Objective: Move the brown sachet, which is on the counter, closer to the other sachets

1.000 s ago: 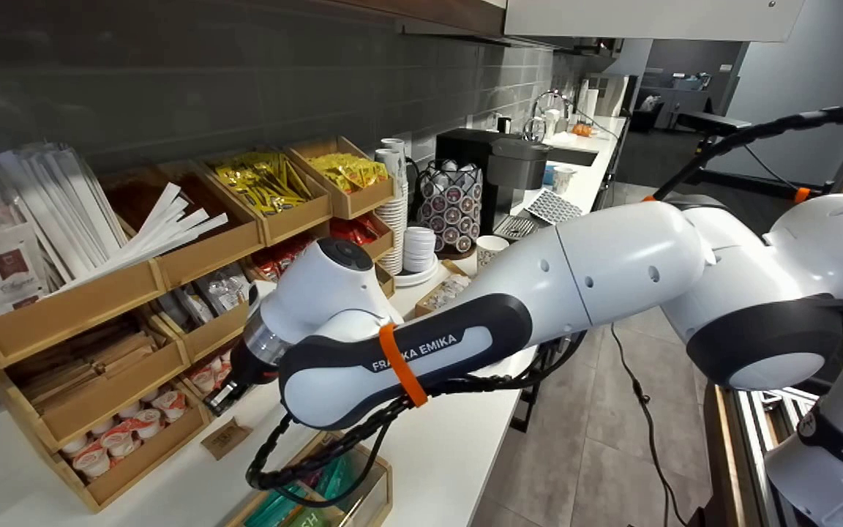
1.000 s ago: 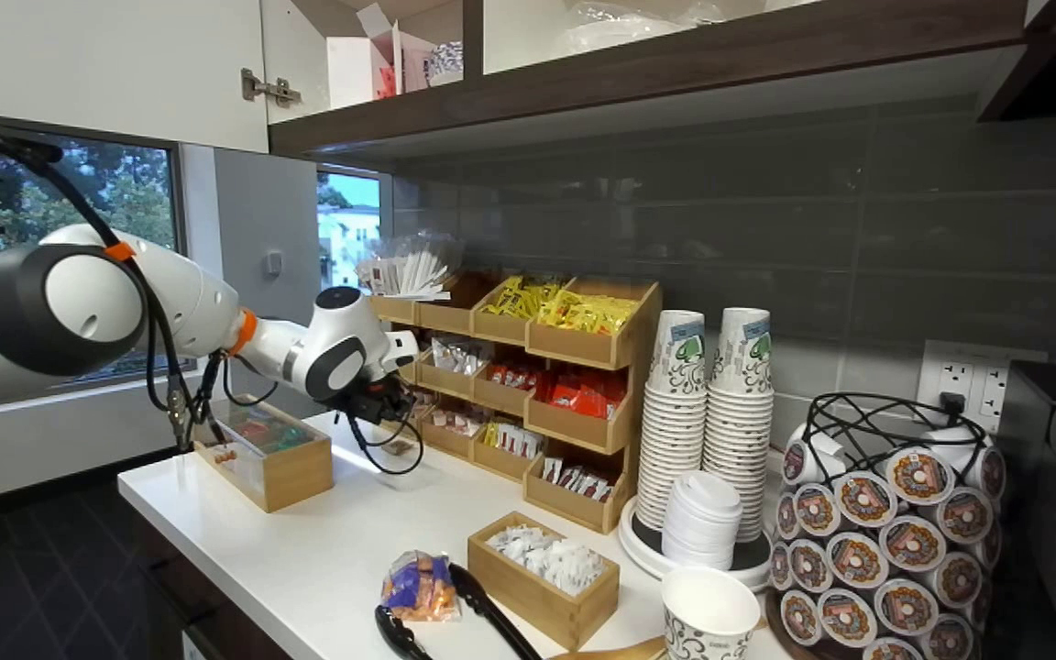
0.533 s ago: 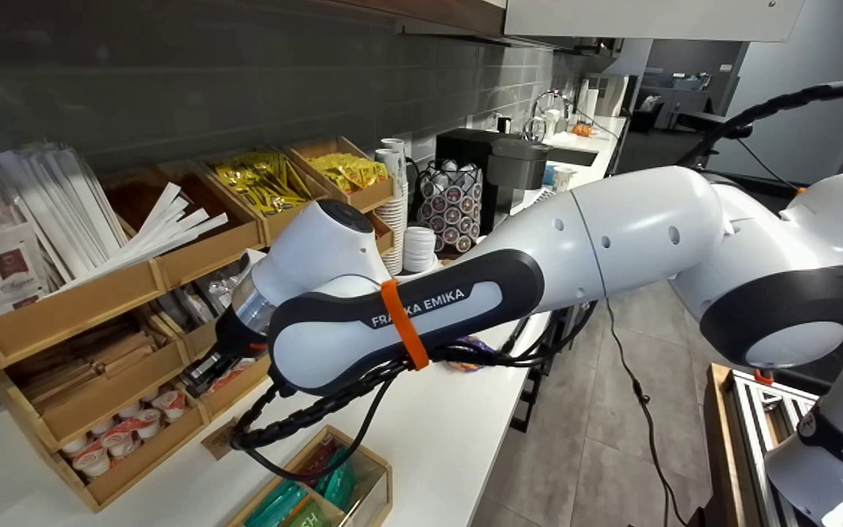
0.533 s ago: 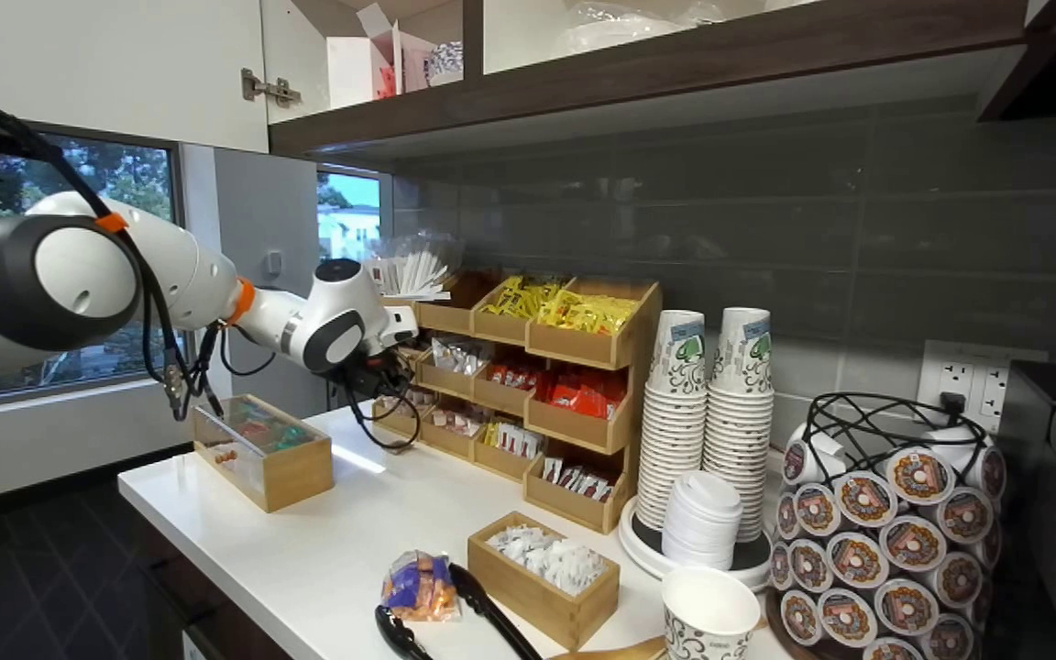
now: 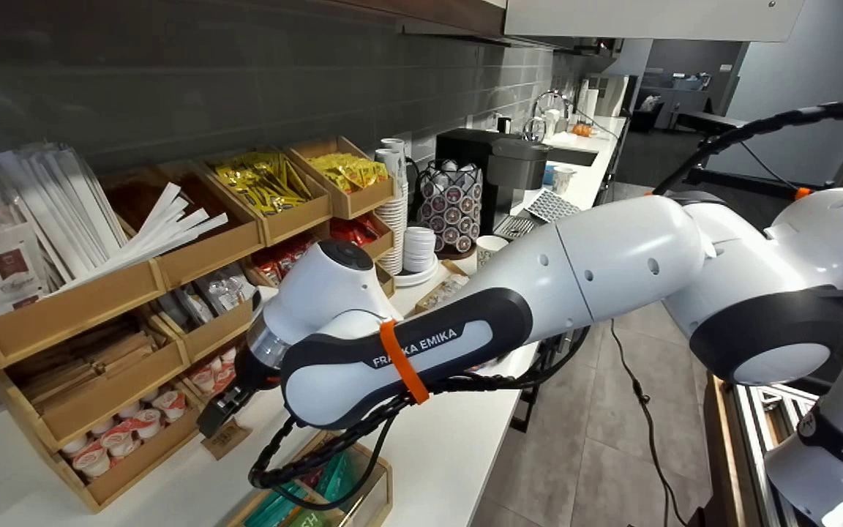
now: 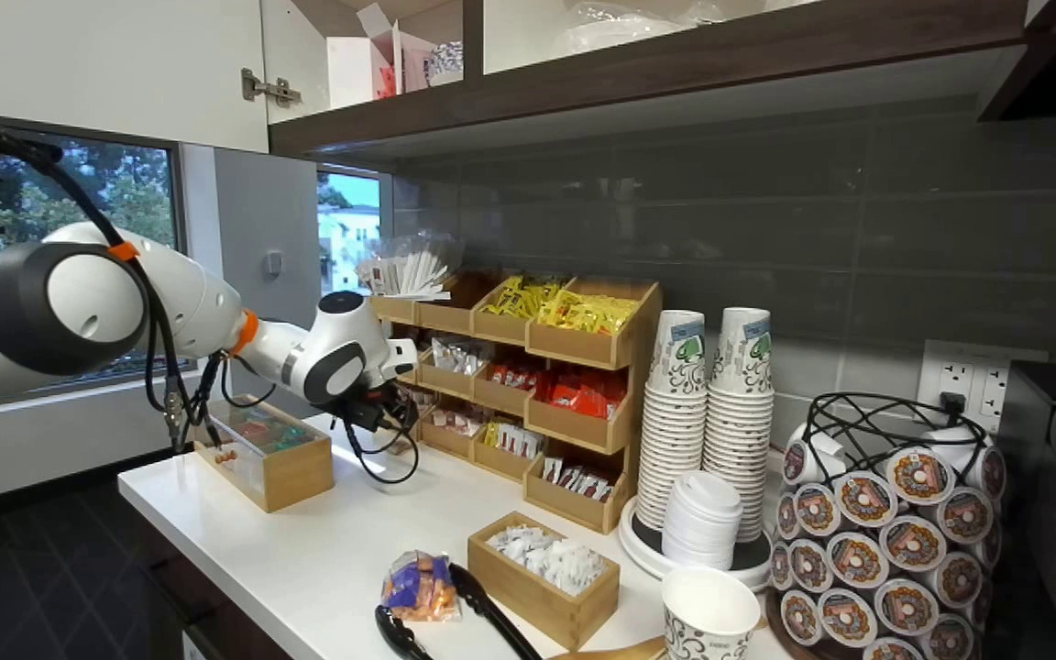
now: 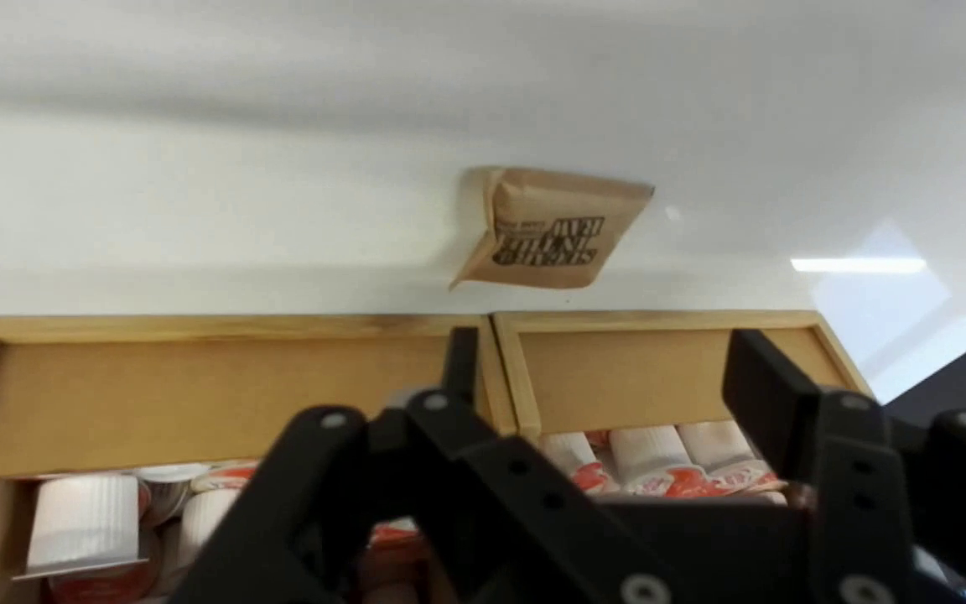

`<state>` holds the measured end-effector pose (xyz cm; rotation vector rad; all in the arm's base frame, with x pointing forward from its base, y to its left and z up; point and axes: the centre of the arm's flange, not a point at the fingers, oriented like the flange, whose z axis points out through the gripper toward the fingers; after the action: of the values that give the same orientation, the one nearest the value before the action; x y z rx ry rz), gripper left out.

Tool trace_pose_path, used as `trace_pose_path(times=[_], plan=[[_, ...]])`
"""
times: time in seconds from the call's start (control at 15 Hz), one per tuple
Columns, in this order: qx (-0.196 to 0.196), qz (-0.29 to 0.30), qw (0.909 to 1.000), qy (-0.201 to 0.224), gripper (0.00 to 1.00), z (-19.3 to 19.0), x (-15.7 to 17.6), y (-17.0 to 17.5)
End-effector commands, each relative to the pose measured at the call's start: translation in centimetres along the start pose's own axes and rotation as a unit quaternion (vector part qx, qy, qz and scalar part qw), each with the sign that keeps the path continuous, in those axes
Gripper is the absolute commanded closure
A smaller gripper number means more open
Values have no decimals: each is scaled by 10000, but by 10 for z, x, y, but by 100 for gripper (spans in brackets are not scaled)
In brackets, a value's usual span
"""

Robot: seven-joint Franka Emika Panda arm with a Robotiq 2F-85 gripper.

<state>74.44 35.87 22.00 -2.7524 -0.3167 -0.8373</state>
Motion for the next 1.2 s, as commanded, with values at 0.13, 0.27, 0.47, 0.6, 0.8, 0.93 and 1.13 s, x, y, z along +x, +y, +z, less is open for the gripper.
trace_pose_path(times=[0.13, 0.27, 0.47, 0.6, 0.8, 0.93, 1.13], plan=[[79, -7, 9999, -62, 0, 23, -2, 1], [93, -6, 9999, -60, 0, 28, -4, 1], [81, -2, 9999, -64, 0, 35, -7, 3], [76, 3, 10000, -52, 6, 39, -8, 5], [62, -12, 9999, -107, 35, 43, -11, 9], [55, -1, 9999, -111, 44, 46, -10, 11], [55, 7, 9999, -107, 68, 47, -8, 12]])
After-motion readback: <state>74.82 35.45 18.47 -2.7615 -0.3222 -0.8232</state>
